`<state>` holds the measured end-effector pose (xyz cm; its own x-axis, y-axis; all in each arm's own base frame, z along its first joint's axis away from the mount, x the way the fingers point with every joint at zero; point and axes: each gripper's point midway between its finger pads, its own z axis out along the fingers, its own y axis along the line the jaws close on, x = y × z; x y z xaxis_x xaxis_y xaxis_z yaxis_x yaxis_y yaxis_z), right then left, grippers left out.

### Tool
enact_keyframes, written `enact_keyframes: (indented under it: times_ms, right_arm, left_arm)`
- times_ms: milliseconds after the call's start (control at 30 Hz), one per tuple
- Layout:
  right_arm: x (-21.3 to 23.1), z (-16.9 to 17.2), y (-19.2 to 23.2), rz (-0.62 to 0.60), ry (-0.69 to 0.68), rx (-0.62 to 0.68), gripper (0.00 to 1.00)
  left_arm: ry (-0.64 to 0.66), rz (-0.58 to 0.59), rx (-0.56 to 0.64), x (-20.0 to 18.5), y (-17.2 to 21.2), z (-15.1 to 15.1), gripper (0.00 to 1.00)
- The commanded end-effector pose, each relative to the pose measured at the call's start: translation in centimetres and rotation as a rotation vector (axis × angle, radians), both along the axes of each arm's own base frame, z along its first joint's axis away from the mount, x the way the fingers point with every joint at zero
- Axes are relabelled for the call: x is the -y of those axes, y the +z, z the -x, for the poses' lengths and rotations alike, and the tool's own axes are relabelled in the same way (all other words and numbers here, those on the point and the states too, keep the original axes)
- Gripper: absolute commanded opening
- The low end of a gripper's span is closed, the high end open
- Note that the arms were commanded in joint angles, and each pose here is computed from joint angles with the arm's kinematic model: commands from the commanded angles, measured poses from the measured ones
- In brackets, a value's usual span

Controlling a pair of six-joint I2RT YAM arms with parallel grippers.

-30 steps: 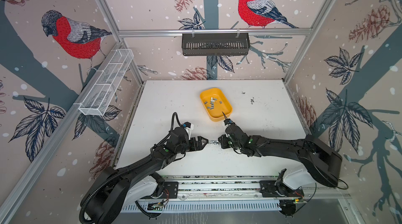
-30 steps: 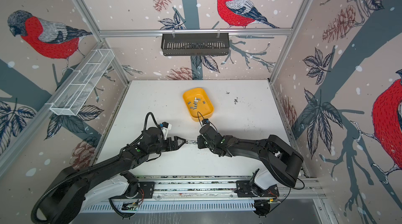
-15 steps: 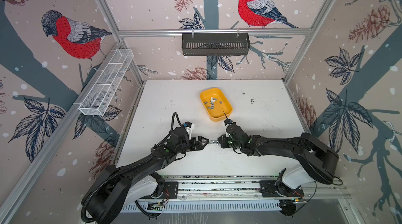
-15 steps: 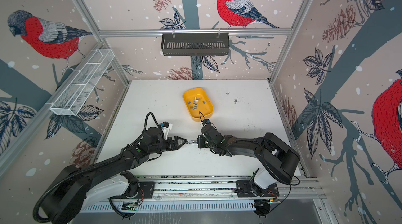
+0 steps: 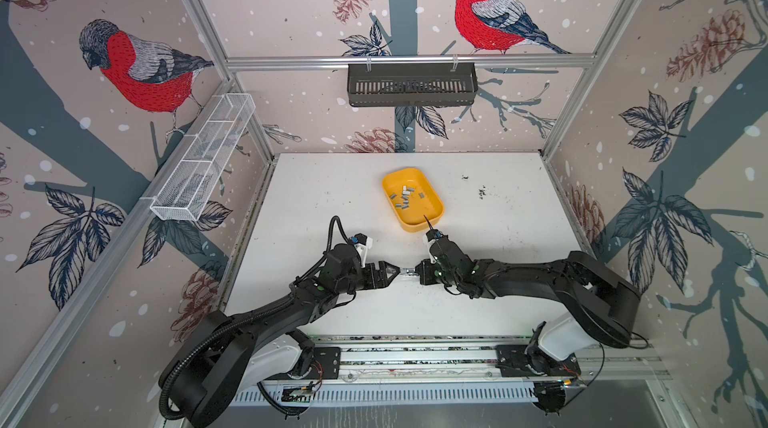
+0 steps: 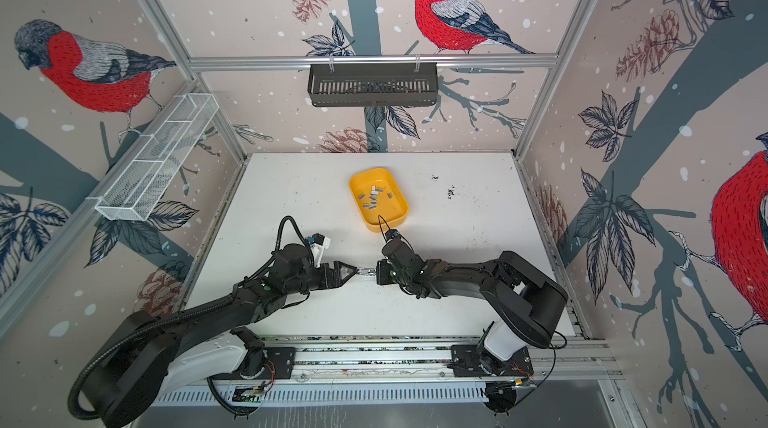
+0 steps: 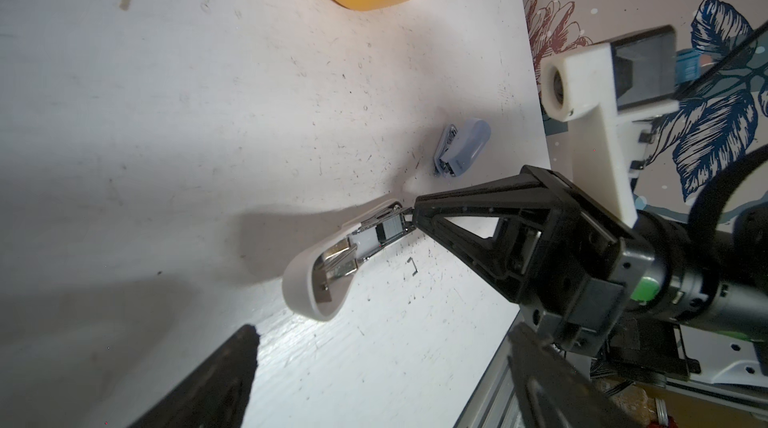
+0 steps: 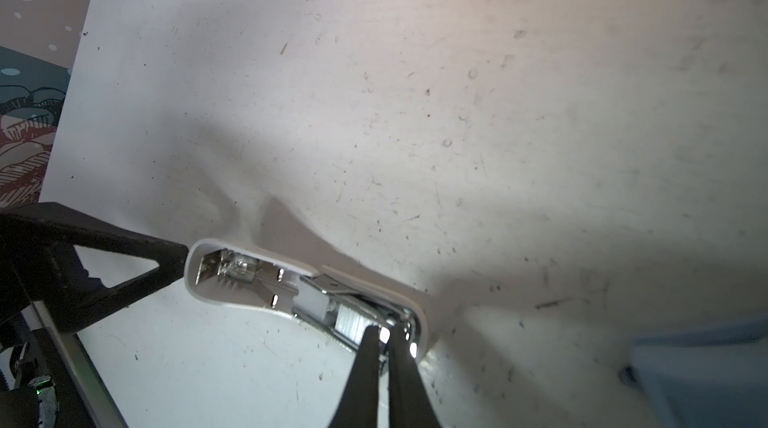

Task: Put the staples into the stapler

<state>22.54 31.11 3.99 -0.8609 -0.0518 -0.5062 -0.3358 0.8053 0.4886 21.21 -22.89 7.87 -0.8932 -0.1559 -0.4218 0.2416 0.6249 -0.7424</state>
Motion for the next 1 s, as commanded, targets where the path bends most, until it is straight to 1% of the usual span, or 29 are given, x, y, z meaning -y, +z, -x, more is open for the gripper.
enact_keyframes:
  times_ms: [0, 167, 400, 567, 667, 700, 833, 967]
  right_arm:
    - [-0.4, -0.4, 0.3, -0.009, -0.008, 0.014, 0.09]
    - [-0.3, -0.4, 0.1, 0.002, -0.011, 0.016, 0.07]
    - [-0.2, -0.5, -0.3, 0.066, -0.018, 0.032, 0.05]
    - [-0.3, -0.5, -0.4, 0.095, -0.022, 0.044, 0.05]
    - [-0.3, -0.5, -0.5, 0.112, -0.024, 0.051, 0.05]
    - [-0.3, -0.5, -0.4, 0.114, -0.022, 0.054, 0.05]
    - [-0.4, -0.5, -0.4, 0.120, -0.023, 0.061, 0.05]
    - [-0.5, -0.5, -0.4, 0.125, -0.019, 0.065, 0.04]
  left_arm:
    - [-0.008, 0.041, 0.034, 0.6, 1.2, -0.5, 0.92]
    - [-0.024, 0.055, 0.036, 0.9, 1.5, -0.5, 0.90]
    - [-0.057, 0.073, 0.018, 1.5, 1.7, -0.1, 0.88]
    - [-0.064, 0.051, -0.011, 1.4, 1.1, 0.4, 0.86]
    - [-0.057, 0.011, -0.042, 0.9, 0.3, 0.7, 0.85]
    - [-0.056, 0.007, -0.057, 0.8, 0.1, 0.8, 0.84]
    - [-0.056, -0.005, -0.123, 0.9, -0.7, 1.3, 0.73]
    - [0.006, -0.052, -0.165, 0.1, -1.5, 0.8, 0.67]
